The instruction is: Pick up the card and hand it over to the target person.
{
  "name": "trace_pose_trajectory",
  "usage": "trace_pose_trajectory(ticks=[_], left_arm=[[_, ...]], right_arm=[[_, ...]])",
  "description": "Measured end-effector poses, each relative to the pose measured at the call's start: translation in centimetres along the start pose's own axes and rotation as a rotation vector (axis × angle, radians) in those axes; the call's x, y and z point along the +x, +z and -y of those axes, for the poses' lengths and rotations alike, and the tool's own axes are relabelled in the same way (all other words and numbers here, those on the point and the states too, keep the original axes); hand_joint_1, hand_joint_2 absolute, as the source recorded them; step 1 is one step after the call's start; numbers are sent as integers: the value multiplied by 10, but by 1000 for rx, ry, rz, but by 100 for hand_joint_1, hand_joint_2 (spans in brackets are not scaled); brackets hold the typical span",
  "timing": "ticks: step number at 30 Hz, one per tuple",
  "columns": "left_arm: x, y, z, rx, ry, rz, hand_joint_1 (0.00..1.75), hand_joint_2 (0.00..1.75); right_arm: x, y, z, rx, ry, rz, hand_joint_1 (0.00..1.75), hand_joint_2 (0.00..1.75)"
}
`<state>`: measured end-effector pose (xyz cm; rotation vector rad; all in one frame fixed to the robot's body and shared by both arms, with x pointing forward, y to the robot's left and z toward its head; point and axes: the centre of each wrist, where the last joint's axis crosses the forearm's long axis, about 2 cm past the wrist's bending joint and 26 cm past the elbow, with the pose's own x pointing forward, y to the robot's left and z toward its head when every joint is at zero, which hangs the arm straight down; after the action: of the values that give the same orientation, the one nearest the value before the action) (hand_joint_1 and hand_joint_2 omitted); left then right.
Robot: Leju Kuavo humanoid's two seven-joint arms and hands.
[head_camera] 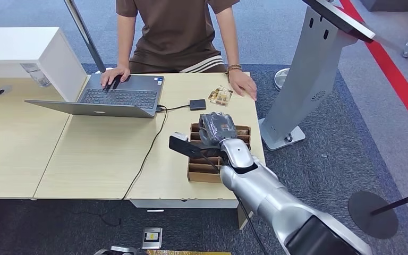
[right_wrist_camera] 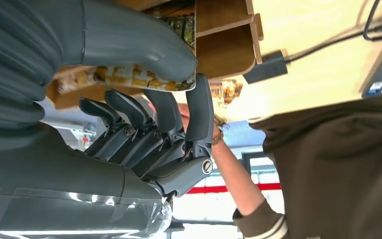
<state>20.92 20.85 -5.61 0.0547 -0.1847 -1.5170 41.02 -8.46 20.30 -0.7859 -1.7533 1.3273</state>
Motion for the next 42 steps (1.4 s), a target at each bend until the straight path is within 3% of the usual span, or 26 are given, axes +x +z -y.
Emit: trace_pose_trajectory(ticks=[9, 18, 27, 40, 41, 42], left_arm=[[-2, 1, -3, -1, 4, 1, 0, 0], [1, 1, -5, 13, -27, 10, 0, 0], [8, 4, -10, 21, -67, 13, 0, 0], [12, 4, -10, 20, -77, 14, 0, 0], [12, 4, -10, 20, -76, 14, 0, 0], [12, 4, -10, 20, -72, 14, 0, 0]], right_arm=[[6, 0, 37, -182, 21, 174, 175, 175], [18, 20, 77, -436, 97, 356, 175, 175], [17, 33, 69, -628, 250, 396, 175, 175], [9, 31, 53, -528, 317, 381, 174, 175], [8, 30, 52, -518, 311, 375, 143, 175], [8, 30, 50, -508, 293, 365, 99, 175]])
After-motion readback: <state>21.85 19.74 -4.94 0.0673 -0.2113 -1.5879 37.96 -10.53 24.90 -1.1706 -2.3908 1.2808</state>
